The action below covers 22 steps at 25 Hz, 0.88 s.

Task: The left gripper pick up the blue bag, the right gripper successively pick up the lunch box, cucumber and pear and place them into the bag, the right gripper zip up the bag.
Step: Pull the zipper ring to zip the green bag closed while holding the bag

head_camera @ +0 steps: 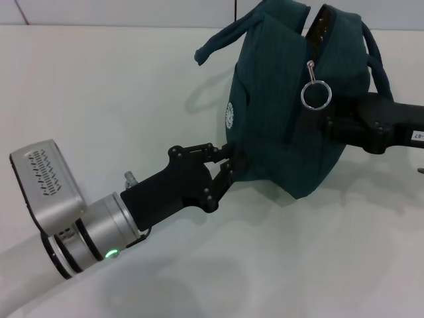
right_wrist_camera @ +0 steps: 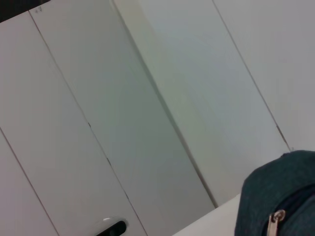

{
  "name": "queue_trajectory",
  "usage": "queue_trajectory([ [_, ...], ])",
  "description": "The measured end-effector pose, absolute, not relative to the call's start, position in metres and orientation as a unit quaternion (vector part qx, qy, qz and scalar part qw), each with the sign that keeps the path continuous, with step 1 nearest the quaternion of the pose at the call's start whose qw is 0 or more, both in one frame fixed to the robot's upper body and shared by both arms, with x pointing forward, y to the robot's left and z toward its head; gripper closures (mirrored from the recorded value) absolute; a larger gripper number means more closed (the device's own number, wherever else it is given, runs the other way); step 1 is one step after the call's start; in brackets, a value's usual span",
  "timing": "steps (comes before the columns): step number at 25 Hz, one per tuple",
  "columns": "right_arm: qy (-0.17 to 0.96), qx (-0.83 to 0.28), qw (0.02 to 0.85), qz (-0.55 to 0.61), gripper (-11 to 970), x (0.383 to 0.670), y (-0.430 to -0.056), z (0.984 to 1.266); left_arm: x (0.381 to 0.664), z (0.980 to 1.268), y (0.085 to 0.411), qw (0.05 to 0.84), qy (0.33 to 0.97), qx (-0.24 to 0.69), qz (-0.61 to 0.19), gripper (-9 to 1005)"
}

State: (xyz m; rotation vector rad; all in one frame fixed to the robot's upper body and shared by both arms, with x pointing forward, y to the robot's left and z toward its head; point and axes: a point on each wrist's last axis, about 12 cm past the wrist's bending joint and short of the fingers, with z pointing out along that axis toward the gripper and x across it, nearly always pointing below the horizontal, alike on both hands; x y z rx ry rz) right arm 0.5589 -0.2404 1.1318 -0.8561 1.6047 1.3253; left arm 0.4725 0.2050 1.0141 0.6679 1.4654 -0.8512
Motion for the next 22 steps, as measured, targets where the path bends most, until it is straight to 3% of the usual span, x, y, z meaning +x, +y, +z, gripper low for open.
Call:
queue_trajectory([
  [5,0.630,-0.358,0.442,0.529,554,0.557,-0.236,1.133,0.473,1.015,0.205,0.612,0.635,0.293,-0.369,855],
  [11,0.581,-0.366,0.515,0.513,553,0.555,-0.228,1.141,0.474,1.014,0.206,0.612,0.635,0.295,-0.368,858],
  [22,0.543,-0.304,0.617,0.481,567,0.542,-0.257,1.137,0.473,1.013,0.208,0.611,0.639,0.292,-0.364,862],
])
